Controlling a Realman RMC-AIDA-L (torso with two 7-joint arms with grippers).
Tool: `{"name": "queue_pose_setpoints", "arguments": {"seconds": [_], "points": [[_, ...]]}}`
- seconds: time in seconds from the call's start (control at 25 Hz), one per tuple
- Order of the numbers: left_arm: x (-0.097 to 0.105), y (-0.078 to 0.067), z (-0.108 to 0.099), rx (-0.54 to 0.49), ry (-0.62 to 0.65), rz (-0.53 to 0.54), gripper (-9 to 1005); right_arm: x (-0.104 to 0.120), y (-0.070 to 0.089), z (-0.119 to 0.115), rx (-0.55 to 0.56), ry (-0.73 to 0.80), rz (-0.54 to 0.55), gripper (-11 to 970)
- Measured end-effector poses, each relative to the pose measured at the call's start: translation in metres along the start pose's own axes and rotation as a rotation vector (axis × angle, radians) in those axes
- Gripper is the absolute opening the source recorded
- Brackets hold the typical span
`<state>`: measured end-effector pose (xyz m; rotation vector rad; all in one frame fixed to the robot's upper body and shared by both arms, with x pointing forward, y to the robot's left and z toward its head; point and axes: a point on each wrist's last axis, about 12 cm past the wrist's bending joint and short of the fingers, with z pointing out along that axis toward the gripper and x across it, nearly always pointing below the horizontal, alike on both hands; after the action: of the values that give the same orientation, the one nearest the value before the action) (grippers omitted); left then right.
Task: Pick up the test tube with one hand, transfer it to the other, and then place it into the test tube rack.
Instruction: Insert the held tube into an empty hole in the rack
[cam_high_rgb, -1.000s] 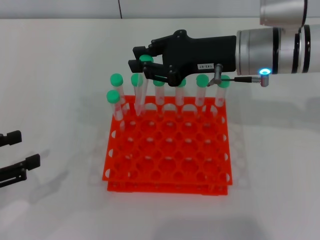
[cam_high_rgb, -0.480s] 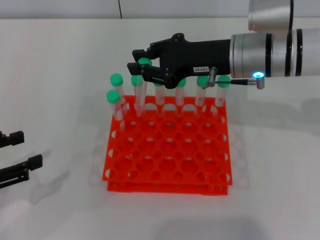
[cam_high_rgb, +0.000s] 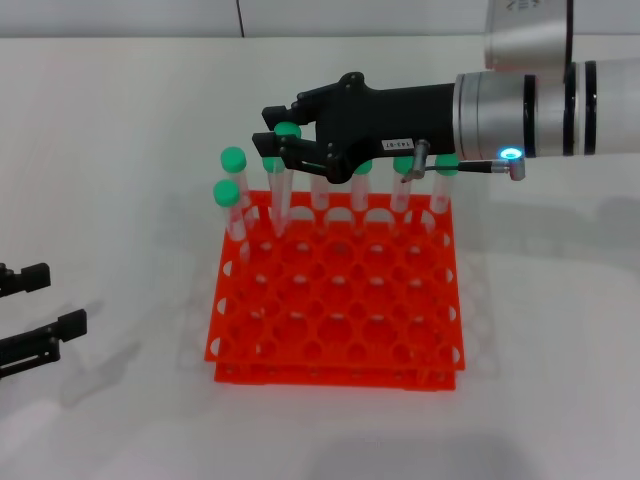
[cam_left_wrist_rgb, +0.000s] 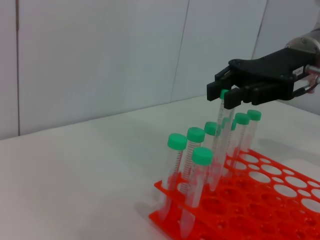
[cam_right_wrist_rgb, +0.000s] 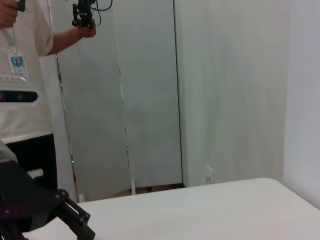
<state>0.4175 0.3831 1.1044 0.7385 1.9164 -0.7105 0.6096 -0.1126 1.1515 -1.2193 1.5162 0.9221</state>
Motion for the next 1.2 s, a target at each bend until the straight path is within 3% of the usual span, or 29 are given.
{"name": "queue_pose_setpoints", "arguments": {"seconds": [1.2], "points": [[-0.004,0.004,0.01,0.024,-0.004,0.001,742,0.009,0.003,0.013,0.001,0.099,-0.051,269]]}}
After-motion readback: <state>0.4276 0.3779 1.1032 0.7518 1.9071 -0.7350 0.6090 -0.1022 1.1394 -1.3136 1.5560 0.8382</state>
